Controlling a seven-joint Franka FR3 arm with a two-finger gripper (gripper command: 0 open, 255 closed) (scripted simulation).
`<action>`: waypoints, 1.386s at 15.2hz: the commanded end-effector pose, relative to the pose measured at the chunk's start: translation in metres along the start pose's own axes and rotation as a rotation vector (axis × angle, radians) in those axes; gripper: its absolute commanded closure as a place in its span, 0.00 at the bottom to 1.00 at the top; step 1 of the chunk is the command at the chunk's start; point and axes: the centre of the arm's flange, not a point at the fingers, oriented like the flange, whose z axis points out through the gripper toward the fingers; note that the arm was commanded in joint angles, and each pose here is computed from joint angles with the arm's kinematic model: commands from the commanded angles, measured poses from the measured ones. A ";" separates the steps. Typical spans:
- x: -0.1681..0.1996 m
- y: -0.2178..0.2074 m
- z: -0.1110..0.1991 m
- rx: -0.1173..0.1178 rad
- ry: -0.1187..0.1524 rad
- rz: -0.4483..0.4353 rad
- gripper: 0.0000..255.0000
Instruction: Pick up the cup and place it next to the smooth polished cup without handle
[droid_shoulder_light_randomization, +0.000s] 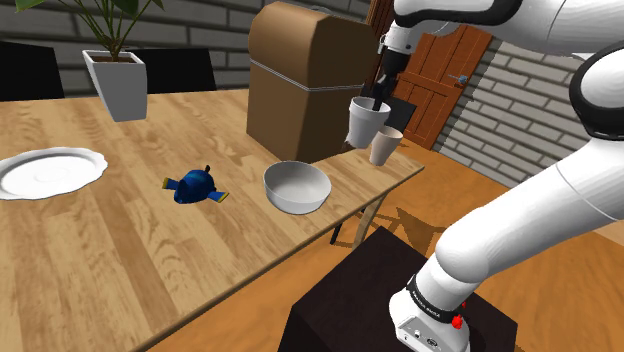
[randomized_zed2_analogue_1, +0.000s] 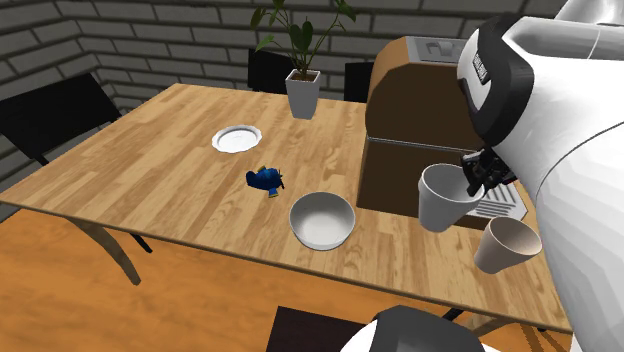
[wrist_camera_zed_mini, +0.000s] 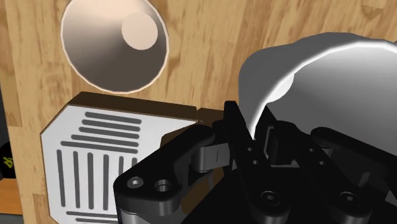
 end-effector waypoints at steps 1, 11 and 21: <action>0.001 0.000 0.011 0.000 0.001 0.000 1.00; 0.001 0.002 0.064 0.000 0.001 0.000 1.00; 0.001 0.003 0.102 0.000 0.001 0.000 1.00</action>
